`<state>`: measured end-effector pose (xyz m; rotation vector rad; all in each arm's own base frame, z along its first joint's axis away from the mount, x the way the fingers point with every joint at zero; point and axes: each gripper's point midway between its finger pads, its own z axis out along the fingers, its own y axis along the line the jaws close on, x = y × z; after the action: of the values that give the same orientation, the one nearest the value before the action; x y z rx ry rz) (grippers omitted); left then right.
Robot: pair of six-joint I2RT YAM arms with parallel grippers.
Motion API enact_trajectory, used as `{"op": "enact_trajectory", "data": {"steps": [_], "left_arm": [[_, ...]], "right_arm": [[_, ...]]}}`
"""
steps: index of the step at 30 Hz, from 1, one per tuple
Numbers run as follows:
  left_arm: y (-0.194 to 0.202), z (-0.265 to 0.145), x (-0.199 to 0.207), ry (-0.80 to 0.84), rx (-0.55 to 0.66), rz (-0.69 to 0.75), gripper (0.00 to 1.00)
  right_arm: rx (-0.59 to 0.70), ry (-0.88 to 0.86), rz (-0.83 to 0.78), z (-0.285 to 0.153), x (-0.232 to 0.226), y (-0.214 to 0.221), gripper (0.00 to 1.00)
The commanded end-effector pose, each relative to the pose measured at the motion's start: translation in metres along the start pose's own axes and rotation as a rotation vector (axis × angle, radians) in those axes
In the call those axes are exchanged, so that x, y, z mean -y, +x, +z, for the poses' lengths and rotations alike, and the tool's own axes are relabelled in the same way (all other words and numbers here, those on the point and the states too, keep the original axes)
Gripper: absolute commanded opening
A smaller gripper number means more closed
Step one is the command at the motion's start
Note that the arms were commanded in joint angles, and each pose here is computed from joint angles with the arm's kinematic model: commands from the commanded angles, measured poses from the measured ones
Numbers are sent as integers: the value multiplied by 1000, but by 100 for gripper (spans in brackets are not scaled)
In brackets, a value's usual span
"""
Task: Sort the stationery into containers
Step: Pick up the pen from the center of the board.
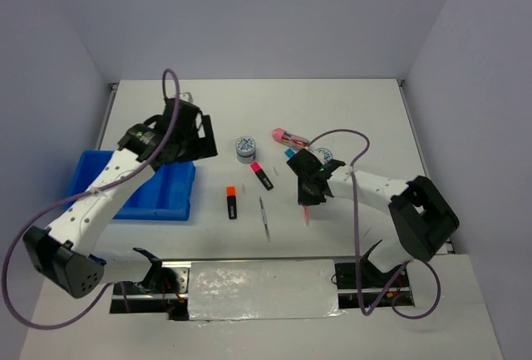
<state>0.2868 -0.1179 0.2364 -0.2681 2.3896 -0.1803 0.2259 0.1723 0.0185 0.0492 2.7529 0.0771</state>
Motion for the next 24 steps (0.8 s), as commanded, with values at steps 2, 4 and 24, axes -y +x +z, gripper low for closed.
{"op": "enact_trajectory", "data": {"steps": [2,4,24], "left_arm": [[36,25,34,-18,-95,-27,99],[51,35,52,-9,-125,-42,97],[141,147,114,-149,-244,67,59]], "right_arm": [[205,-146,32,-85,-15,-52,0],[219,-145,23,-110,-6,-52,0],[330,-286,-72,-201,21,-36,0]]}}
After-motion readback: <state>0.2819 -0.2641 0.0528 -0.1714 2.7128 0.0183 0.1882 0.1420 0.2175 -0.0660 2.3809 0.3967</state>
